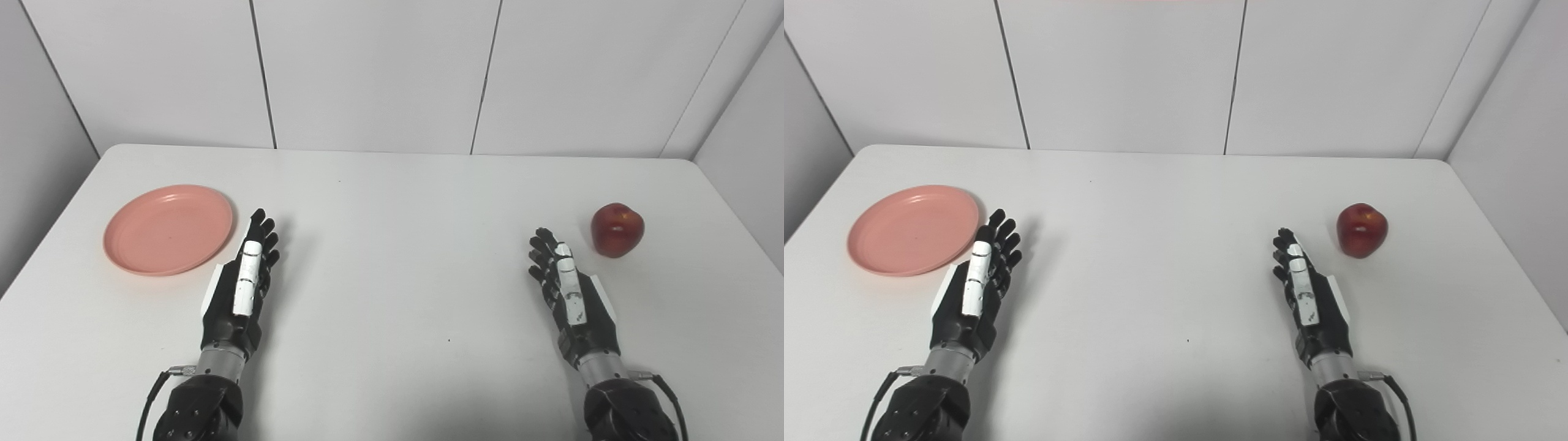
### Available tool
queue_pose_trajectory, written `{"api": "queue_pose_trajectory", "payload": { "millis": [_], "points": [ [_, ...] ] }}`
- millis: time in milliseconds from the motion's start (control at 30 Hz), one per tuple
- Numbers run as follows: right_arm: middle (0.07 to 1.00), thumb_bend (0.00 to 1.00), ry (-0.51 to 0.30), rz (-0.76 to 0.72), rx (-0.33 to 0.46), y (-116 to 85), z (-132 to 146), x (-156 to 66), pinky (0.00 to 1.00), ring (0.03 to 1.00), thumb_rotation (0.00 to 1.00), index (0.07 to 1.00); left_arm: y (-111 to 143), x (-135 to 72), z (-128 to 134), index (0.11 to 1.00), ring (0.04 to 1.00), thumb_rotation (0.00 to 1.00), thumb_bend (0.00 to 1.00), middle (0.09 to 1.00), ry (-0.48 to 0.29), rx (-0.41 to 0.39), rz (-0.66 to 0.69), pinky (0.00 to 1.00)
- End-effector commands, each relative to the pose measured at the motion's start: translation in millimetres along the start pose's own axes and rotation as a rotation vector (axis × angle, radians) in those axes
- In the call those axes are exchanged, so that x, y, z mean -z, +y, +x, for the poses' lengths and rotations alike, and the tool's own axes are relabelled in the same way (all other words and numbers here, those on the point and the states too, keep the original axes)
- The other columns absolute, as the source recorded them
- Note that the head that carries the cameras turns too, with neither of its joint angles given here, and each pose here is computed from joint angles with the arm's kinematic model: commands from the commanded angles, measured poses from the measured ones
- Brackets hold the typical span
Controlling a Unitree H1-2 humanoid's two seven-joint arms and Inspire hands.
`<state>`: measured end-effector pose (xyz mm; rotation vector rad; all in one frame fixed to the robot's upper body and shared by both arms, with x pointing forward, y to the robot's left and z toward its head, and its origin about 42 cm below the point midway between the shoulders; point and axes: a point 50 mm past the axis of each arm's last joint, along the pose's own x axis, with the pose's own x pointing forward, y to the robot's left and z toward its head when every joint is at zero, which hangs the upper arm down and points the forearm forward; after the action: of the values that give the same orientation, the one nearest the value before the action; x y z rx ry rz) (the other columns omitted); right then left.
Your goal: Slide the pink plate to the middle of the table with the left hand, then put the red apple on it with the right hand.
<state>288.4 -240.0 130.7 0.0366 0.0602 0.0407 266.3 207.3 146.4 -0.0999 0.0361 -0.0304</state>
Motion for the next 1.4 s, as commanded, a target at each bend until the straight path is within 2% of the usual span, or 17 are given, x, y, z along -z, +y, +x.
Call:
{"api": "queue_pose_trajectory", "payload": {
  "millis": [0, 300, 1367],
  "points": [
    [0.933, 0.89, -0.056, -0.004, -0.010, 3.1, 5.2, -10.0, 0.97, 0.952, 1.00, 0.927, 2.4, -0.6, -9.9, 1.000, 1.000, 0.98, 0.69, 1.000, -0.019, -0.004, -0.002, 1.00],
    [0.930, 0.89, -0.056, -0.008, -0.009, 1.6, 4.2, -7.3, 0.97, 0.947, 1.00, 0.925, 1.2, 0.8, -10.5, 1.000, 1.000, 0.97, 0.67, 1.000, -0.014, -0.002, -0.016, 1.00],
    [0.939, 0.87, -0.053, -0.009, -0.016, -1.8, 3.3, -5.1, 0.97, 0.958, 1.00, 0.933, -1.1, 2.7, -10.7, 1.000, 1.000, 0.97, 0.69, 1.000, 0.010, -0.002, -0.027, 1.00]
  ]
}}
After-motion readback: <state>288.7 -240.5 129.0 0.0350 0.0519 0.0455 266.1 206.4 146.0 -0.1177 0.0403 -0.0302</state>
